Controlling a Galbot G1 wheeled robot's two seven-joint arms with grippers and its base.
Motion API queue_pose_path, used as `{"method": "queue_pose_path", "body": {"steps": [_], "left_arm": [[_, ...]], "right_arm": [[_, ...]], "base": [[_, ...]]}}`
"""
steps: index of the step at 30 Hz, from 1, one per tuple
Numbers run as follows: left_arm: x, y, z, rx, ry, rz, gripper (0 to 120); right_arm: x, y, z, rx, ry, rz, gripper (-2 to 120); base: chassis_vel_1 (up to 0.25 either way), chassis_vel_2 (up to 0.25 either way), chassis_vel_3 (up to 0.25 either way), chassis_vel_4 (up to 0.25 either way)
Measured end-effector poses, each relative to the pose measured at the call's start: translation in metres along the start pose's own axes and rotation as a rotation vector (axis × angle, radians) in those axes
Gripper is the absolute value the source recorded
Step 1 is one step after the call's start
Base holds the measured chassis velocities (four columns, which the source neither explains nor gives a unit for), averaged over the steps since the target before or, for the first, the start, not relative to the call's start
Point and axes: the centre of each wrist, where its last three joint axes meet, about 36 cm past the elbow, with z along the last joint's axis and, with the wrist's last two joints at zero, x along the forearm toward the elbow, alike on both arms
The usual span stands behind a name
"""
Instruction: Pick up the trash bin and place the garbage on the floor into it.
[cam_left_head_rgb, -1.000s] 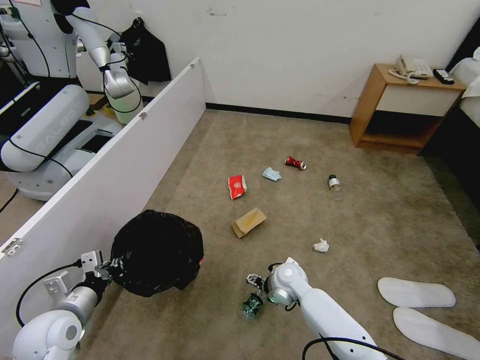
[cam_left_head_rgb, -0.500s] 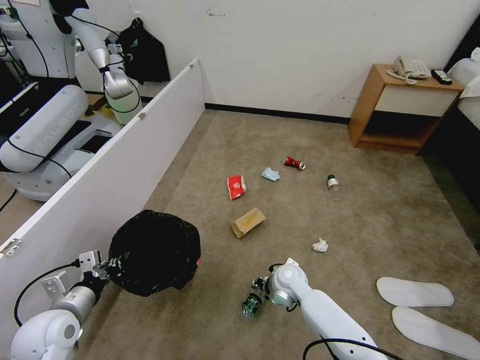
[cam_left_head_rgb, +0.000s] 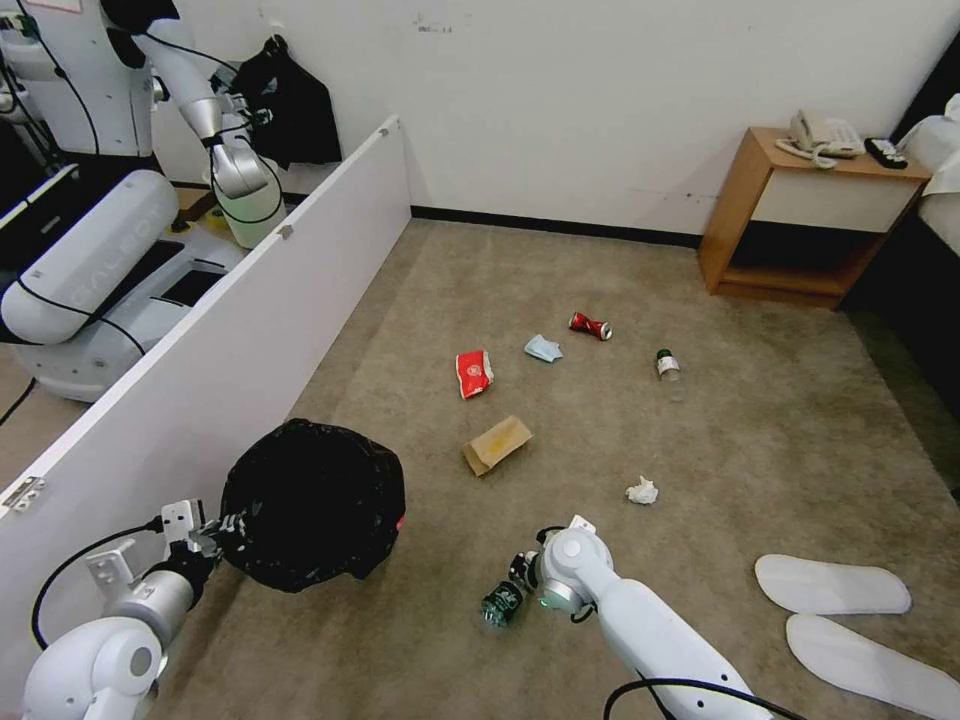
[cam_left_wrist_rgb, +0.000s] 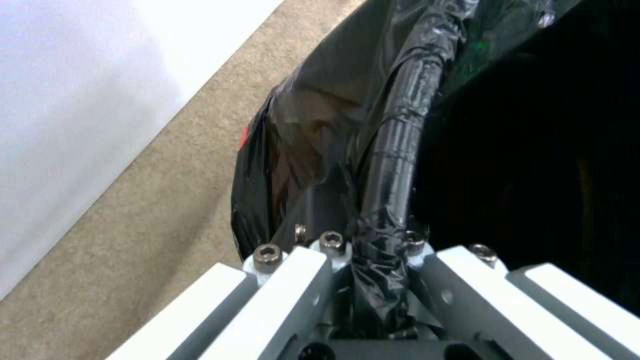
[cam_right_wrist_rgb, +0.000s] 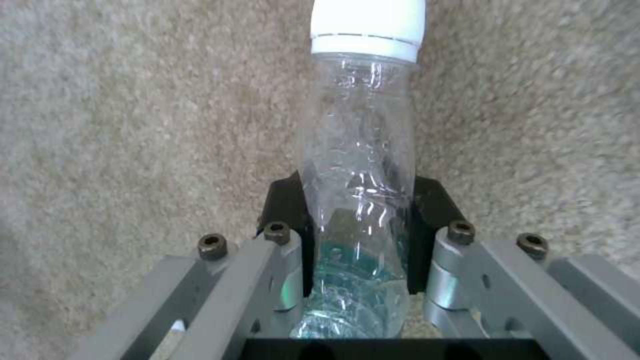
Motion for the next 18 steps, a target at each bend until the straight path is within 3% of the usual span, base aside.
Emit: {"method": "queue_pose_path", "body": {"steps": [11,18], "left_arm": [[-0.001,-0.010,-0.008,-0.008,0.022,0.033,0],[0.002,-0.023,-0.010,0.004,0.046,0.074,0]], "right_arm": [[0.039,-0.009,-0.021,0.015,-0.054,0.000,22],[0.090,-0.023,-0.032,0.057,-0.128,-0.004,22]], "base": [[0.000,0.000,0.000,0.000],[0.000,0.000,0.000,0.000]]}}
